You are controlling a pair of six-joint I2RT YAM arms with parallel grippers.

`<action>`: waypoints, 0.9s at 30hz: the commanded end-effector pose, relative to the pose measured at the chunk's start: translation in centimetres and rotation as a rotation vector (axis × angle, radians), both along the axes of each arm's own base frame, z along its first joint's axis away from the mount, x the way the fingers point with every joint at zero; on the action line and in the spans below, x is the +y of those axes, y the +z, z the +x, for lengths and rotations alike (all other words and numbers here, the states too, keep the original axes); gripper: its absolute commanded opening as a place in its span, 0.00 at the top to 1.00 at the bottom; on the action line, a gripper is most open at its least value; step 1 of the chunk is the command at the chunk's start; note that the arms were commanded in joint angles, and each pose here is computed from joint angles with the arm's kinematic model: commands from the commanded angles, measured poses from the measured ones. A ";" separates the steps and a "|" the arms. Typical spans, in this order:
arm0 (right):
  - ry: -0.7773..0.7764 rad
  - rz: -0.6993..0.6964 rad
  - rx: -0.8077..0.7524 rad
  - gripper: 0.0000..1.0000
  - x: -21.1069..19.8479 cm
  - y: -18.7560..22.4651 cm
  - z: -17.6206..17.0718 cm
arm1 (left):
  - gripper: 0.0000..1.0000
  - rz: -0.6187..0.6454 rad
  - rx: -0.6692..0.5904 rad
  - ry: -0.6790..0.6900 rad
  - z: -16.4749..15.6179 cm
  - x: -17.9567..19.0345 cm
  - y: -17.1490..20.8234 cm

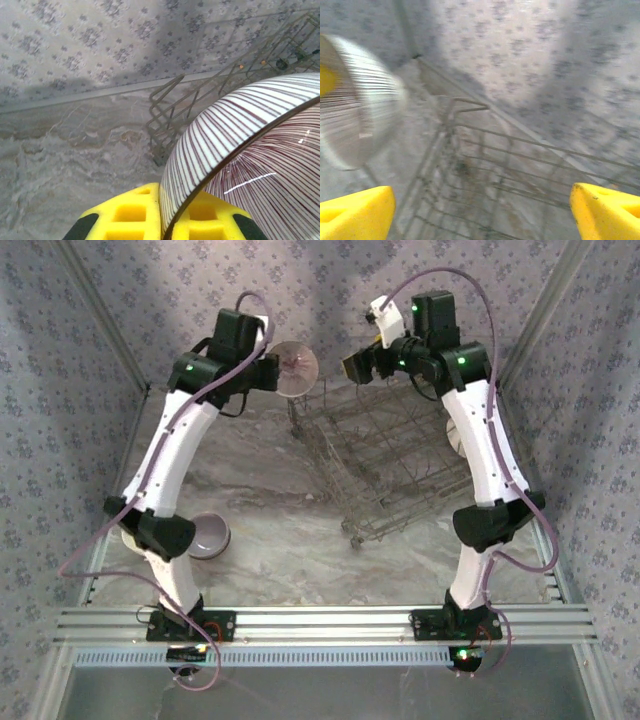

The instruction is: Load the bowls into the dish rack

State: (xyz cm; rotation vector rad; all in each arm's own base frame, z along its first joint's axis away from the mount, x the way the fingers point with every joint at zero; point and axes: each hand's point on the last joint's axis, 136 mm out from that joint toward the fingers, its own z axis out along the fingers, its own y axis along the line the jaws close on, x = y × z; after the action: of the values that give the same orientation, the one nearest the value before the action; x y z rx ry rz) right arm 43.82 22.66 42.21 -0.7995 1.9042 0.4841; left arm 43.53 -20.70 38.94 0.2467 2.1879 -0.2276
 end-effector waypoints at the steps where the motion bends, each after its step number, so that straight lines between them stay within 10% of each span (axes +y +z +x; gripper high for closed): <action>1: 0.157 0.082 0.037 0.09 2.9 0.6 -3.6 | 1.00 -0.004 -0.098 -0.041 1.1 -2.1 2.3; 27: -0.254 0.033 0.041 0.52 1.6 -3.2 3.3 | 1.00 -0.050 -0.078 -0.134 0.8 -7.9 1.5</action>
State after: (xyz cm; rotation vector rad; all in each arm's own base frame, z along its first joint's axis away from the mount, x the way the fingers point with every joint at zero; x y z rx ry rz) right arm 46.71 24.12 37.86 -0.5549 2.0257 0.3929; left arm 44.70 -27.89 38.02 0.3967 2.1556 -0.2811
